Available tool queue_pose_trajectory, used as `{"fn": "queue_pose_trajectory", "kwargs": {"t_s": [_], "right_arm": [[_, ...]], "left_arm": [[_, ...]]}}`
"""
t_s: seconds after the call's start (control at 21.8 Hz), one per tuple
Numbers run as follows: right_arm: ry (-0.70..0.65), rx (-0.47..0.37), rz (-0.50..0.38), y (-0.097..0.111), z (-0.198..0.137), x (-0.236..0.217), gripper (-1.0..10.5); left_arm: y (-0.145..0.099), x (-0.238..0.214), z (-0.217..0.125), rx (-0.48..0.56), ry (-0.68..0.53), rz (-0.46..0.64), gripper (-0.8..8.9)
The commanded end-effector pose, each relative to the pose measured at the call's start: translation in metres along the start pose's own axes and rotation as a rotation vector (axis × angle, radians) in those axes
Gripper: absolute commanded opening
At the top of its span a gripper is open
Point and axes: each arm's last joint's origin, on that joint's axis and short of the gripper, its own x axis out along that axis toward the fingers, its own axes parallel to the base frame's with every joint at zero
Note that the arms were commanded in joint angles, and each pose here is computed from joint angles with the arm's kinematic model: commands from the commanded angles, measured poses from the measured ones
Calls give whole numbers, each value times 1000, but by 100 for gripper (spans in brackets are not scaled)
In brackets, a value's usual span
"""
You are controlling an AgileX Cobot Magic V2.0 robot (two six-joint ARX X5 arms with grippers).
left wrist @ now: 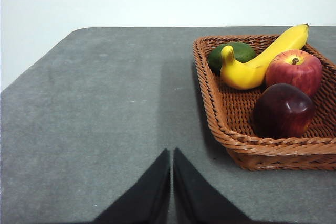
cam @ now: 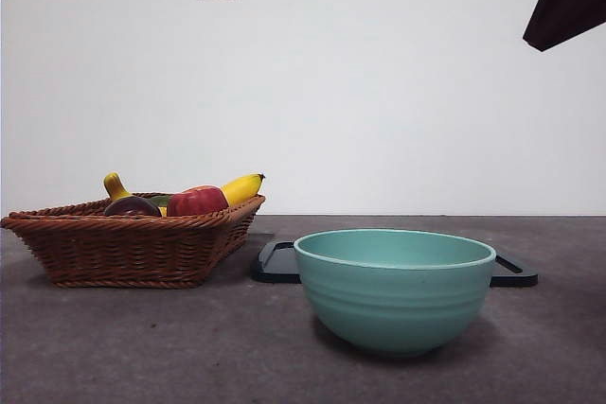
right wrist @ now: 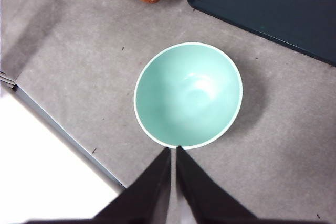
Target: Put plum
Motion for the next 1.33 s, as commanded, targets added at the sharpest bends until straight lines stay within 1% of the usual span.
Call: {"fn": "queue_pose_trajectory", "kwargs": {"t_s": [0.05, 0.18, 0.23, 0.37, 0.41, 0.46, 0.51, 0.6, 0.64, 0.78, 0.87, 0.92, 1.06, 1.33], "right_arm": [[-16, -18, 10, 3, 4, -2, 5], [-16, -23, 9, 3, 4, -2, 5], [-20, -56, -9, 2, 4, -2, 5], [-48, -62, -22, 2, 3, -7, 5], [-87, -72, -41, 1, 4, -12, 5], [-132, -102, -76, -2, 5, -17, 5], [-199, -113, -105, -7, 8, -25, 5], [-335, -108, -172, -16, 9, -41, 5], [-421, -118, -220, -22, 6, -49, 5], [-628, -143, -356, -39, -12, -56, 5], [-736, -142, -430, -52, -32, -48, 5], [-773, -141, -454, -59, -43, -40, 5], [-826, -137, -485, -71, -67, -22, 5], [-862, -51, -499, -89, -97, 8, 5]], "left_arm": [[0, 2, -7, -5, 24, 3, 8], [0, 2, -7, -5, 24, 3, 8], [0, 2, -7, -5, 24, 3, 8], [0, 2, -7, -5, 24, 3, 8], [0, 2, -7, -5, 24, 3, 8], [0, 2, -7, -5, 24, 3, 8], [0, 2, -7, -5, 24, 3, 8], [0, 2, -7, -5, 24, 3, 8], [0, 2, -7, -5, 24, 3, 8], [0, 2, -7, -5, 24, 3, 8], [0, 2, -7, -5, 24, 3, 8], [0, 2, -7, -5, 24, 3, 8], [0, 2, -7, -5, 24, 3, 8], [0, 2, -7, -5, 24, 3, 8]]}}
